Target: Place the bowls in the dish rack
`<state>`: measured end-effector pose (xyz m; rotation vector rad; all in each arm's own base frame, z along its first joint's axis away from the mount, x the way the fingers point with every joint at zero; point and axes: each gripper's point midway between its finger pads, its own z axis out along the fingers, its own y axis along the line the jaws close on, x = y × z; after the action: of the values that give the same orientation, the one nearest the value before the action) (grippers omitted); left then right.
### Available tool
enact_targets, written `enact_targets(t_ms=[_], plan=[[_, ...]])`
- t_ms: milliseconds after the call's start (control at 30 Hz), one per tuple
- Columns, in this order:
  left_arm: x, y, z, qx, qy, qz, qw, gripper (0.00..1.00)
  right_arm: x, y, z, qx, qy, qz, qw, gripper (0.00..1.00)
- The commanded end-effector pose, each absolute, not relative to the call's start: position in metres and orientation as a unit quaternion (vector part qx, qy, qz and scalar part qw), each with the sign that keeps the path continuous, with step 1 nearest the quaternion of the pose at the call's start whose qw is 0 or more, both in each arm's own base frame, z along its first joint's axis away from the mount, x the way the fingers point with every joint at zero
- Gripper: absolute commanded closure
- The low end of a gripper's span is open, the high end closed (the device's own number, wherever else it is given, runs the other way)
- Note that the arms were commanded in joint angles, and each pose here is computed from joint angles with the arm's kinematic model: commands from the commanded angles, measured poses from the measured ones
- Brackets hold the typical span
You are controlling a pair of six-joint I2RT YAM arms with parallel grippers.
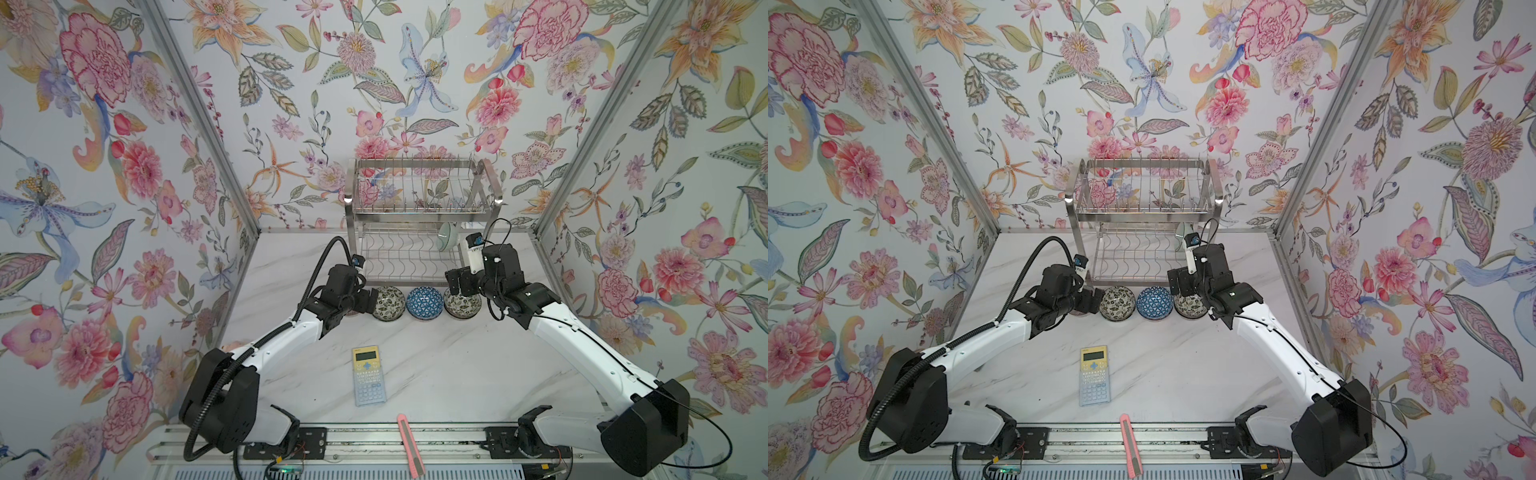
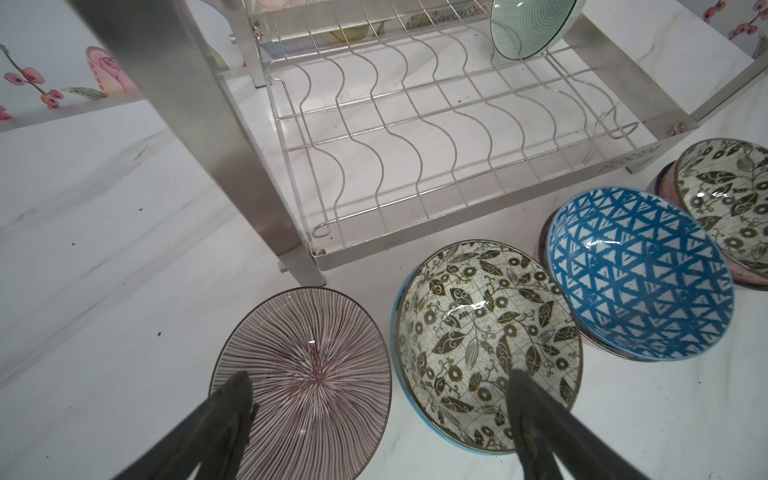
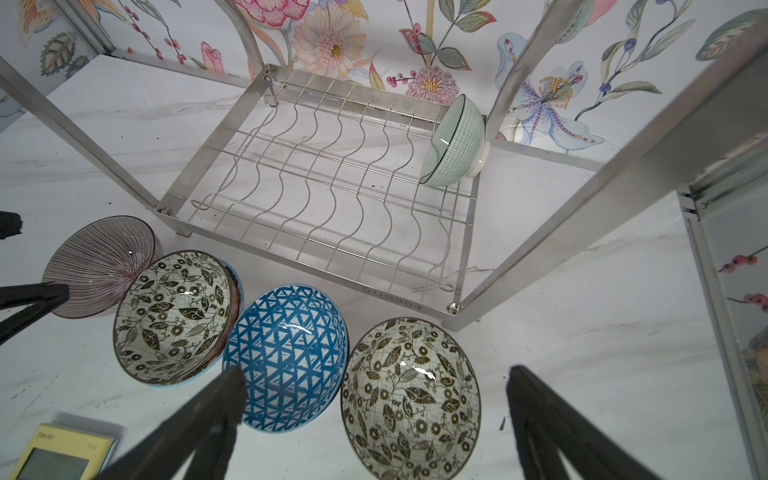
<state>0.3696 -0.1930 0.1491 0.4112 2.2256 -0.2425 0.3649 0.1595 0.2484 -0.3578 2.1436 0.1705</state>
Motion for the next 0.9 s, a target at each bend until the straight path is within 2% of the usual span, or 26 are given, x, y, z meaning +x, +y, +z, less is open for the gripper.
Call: enact_targets(t_ms=[0,433,867], plan=[[0.375,-0.201,0.145,0.163,0.887,-0.099,0.421,0.07,0.361,0.142,0.242,-0.123,0.882,0.051,0.452,0.01],[0.382,-0.210,0.124,0.168,0.892,-0.106,0.405,0.20,0.356,0.122,0.257,-0.109,0.882,0.024,0.457,0.01],[0.385,-0.216,0.094,0.174,0.902,-0.107,0.380,0.27,0.356,0.122,0.255,-0.114,0.885,0.022,0.452,0.01]])
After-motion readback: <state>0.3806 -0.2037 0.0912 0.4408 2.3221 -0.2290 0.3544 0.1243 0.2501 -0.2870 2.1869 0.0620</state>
